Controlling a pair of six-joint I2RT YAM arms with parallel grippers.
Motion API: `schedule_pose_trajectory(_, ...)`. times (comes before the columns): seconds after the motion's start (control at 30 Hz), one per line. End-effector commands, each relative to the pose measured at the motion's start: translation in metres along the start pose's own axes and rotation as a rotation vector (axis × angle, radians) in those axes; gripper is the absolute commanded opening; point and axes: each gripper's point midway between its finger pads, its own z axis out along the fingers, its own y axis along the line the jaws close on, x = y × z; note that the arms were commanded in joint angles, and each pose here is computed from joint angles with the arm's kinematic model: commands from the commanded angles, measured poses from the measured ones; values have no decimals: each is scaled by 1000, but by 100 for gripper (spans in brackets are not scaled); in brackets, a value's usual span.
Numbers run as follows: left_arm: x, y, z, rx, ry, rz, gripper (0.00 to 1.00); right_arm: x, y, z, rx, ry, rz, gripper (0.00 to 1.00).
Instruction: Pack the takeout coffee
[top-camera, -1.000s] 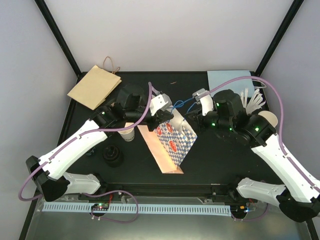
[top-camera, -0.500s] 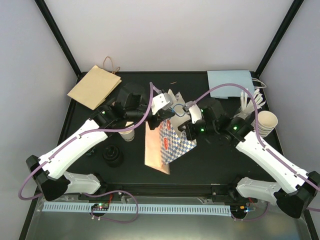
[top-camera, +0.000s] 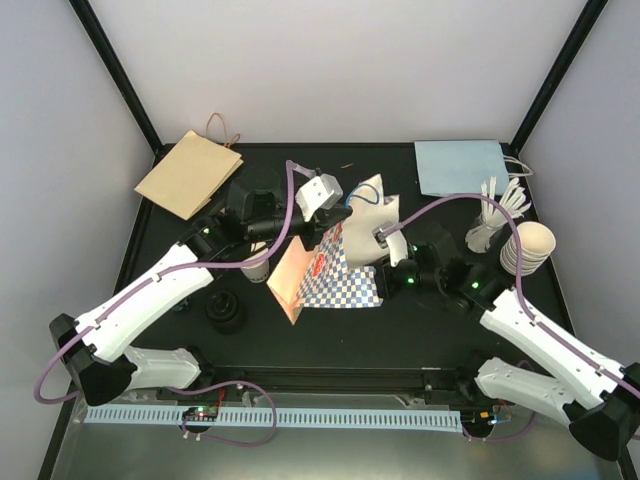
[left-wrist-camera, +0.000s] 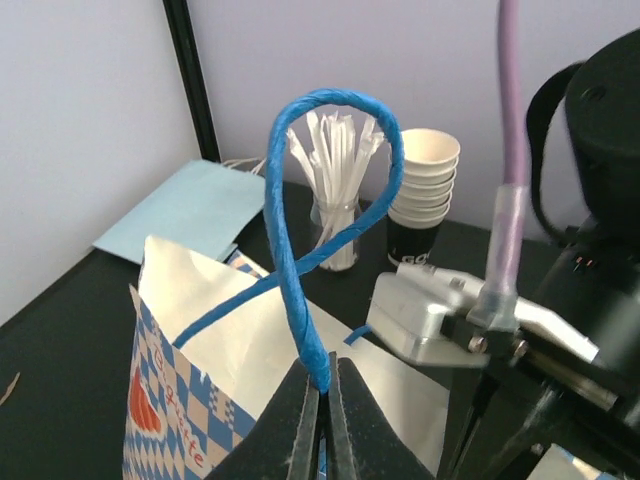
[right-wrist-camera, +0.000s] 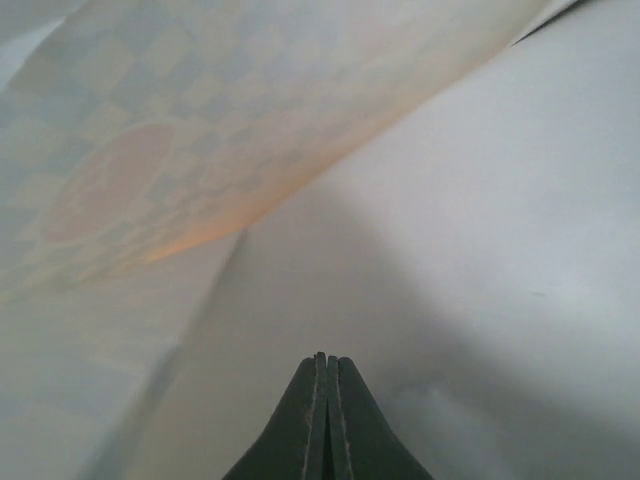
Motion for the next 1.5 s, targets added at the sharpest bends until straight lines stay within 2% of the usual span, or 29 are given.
schedule_pose_trajectory(0.0,-35,-12,-13,40,-148,27,2,-5,27,13,-161,12,-16,1)
schedule_pose_trajectory(0.17,-32,-15,-15,50,-162,42,2,14,42,23,-225,75,-82,1)
schedule_pose_trajectory(0.37,-35,-30,-24,114,-222,66,1,21,33,39,-216,84,40,1)
schedule_pose_trajectory(0.63,-37,-61,-41,267,-277,115,1,-2,47,37,-319,0,207,1)
schedule_pose_trajectory(0.9,-28,-89,-56,419,-260,174,2,-21,59,12,-415,-64,234,1)
schedule_pose_trajectory(1.07,-22,-108,-64,539,-249,189,1,-25,64,8,-443,-40,266,1)
schedule_pose_trajectory(1.23,-21,-114,-63,577,-232,183,1,-24,43,22,-295,4,355,1)
schedule_pose_trajectory(1.33,-22,-117,-64,595,-234,189,1,-20,42,30,-313,28,391,1)
schedule_pose_trajectory(1.47,-27,-109,-61,531,-248,193,2,-13,34,35,-257,53,348,1)
